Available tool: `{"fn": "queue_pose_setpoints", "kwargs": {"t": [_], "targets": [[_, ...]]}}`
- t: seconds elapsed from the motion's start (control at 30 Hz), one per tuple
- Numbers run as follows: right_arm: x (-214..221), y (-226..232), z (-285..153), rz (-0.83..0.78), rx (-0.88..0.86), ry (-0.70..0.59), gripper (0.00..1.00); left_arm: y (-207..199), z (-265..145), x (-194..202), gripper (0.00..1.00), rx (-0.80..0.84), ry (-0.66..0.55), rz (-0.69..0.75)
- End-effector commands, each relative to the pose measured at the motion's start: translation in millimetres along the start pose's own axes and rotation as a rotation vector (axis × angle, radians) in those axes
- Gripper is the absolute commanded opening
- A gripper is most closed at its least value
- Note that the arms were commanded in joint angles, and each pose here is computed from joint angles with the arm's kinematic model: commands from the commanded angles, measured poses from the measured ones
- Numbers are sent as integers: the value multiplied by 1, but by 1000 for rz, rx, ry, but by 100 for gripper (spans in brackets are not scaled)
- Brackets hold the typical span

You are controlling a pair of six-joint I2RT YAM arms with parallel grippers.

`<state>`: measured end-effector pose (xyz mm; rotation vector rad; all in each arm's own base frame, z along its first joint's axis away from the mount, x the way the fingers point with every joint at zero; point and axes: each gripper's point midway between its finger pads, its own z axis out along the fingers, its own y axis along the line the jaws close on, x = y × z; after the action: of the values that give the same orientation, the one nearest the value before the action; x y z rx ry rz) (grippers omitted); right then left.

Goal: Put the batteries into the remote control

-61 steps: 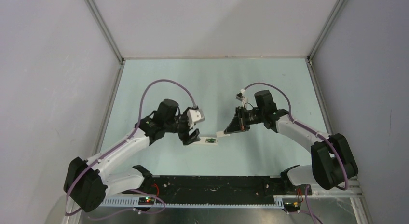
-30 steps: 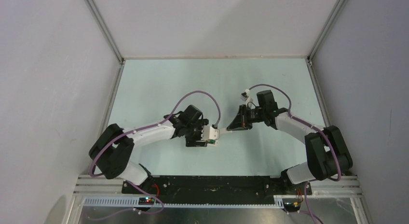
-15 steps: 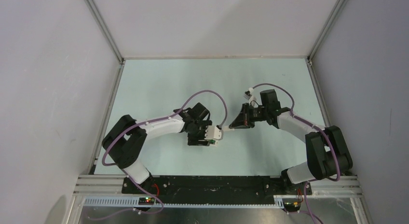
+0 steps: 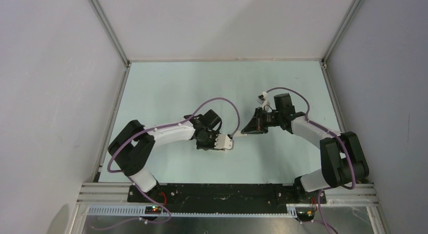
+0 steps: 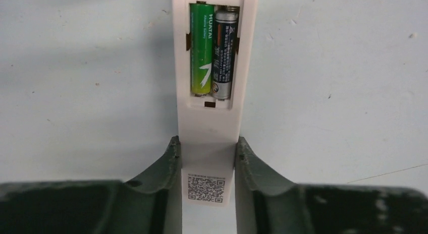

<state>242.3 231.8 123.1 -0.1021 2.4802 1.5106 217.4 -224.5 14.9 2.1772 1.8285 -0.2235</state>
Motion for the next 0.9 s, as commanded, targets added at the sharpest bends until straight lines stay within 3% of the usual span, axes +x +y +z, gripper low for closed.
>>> {"fn": "queue_pose_setpoints", "kwargs": {"t": [0.0,0.1,0.4,0.87], "targets": [[1,2,-4,-22,8,-7,0,11,-8,-6,21,-37,-4,32],[2,2,-6,-20,12,-16,0,13,-19,-19,15,-56,-60,19],[12,17,-7,-21,18,-21,0,8,-54,-46,13,-93,-218,-46],[-6,75,-3,-27,16,-141,0,26,-86,-68,10,-216,-329,-204]]}}
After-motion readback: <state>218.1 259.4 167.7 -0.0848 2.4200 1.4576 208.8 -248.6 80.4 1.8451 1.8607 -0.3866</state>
